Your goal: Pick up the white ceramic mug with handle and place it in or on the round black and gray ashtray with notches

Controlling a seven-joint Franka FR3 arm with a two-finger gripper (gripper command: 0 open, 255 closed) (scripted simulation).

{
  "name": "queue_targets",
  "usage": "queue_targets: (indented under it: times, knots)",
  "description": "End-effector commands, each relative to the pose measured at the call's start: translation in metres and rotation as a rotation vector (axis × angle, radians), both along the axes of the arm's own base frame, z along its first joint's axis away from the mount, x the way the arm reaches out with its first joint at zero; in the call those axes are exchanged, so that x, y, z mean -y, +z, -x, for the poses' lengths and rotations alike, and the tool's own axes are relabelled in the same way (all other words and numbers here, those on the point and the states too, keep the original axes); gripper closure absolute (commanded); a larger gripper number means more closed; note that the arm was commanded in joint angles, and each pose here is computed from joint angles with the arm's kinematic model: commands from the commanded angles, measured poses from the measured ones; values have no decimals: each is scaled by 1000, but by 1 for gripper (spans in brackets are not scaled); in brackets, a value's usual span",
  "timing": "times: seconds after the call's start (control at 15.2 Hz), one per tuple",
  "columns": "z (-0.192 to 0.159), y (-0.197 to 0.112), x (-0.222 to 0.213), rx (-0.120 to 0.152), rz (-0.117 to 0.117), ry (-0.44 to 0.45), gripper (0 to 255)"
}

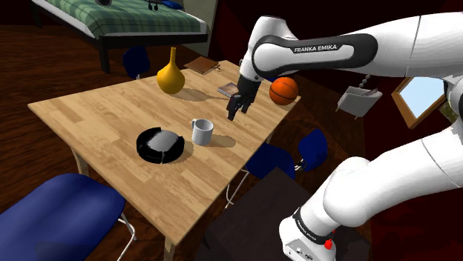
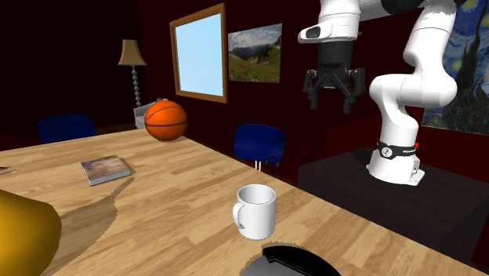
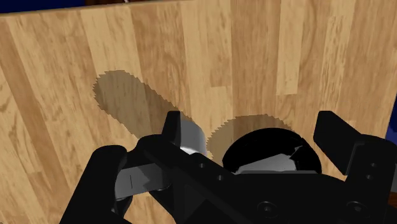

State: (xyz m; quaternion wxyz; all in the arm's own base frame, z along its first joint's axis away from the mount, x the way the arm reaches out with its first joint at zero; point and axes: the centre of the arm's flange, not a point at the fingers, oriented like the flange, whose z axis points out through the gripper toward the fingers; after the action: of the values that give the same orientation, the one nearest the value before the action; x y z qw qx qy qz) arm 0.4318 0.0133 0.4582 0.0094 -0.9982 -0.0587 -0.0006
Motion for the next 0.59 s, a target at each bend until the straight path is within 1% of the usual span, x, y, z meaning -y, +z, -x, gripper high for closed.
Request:
queue_targets:
  times: [0.0, 0.53]
  knots:
    - [-18, -20, -2, 0, 2, 4, 0]
    - [-92, -97, -5, -6, 10, 19, 0]
